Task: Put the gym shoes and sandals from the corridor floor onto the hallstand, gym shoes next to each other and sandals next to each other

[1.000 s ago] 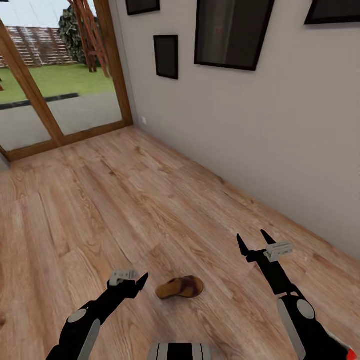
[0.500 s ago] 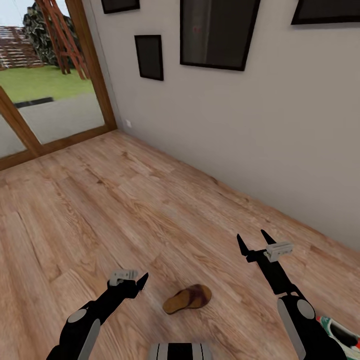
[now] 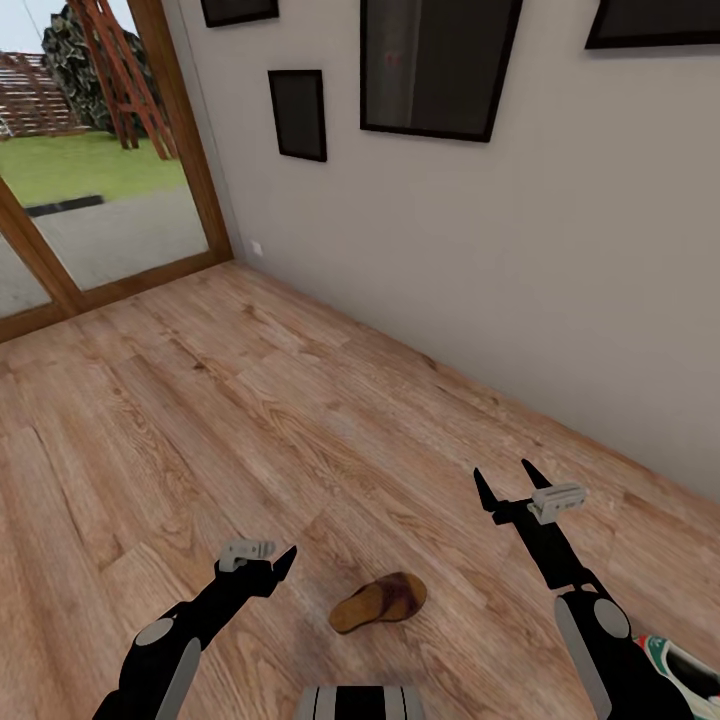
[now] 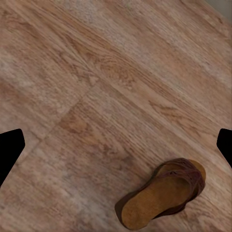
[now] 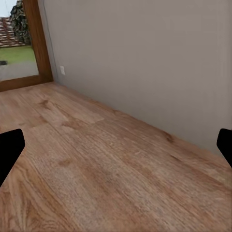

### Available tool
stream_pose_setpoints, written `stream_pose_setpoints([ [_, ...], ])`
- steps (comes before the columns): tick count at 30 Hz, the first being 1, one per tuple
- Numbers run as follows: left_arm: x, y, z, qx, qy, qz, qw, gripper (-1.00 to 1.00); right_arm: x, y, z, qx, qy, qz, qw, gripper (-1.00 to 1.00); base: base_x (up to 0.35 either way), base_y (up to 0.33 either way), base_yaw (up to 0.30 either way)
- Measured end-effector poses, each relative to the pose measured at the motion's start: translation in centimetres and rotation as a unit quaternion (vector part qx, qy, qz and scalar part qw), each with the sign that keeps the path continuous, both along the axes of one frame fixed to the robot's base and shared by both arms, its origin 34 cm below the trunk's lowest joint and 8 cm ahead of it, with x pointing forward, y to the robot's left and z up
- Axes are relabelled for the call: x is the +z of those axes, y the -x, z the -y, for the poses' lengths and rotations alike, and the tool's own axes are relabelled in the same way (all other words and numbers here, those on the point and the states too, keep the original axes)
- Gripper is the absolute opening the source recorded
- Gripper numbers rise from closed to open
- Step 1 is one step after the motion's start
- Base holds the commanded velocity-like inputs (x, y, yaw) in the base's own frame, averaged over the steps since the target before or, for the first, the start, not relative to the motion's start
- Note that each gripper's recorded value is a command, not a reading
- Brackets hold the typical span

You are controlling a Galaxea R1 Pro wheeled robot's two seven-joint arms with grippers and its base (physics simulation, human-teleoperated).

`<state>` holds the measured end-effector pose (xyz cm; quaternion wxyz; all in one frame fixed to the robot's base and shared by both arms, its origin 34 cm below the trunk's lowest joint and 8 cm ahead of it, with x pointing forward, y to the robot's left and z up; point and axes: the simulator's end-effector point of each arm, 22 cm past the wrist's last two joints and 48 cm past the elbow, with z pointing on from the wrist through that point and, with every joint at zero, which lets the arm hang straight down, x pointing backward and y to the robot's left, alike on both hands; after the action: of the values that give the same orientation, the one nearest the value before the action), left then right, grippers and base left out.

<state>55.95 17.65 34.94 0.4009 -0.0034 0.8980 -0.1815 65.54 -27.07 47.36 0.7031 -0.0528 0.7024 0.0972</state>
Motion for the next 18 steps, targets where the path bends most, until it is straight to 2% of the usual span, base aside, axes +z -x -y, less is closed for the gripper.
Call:
stream_pose_setpoints([
  [18,-0.02,0.03,-0.06,0.001,0.000,0.000,1.0000,1.00,0.04,-0.03,0.06,-0.001,0.001,0.001,1.0000,1.00,0.016,0.000,0.000],
])
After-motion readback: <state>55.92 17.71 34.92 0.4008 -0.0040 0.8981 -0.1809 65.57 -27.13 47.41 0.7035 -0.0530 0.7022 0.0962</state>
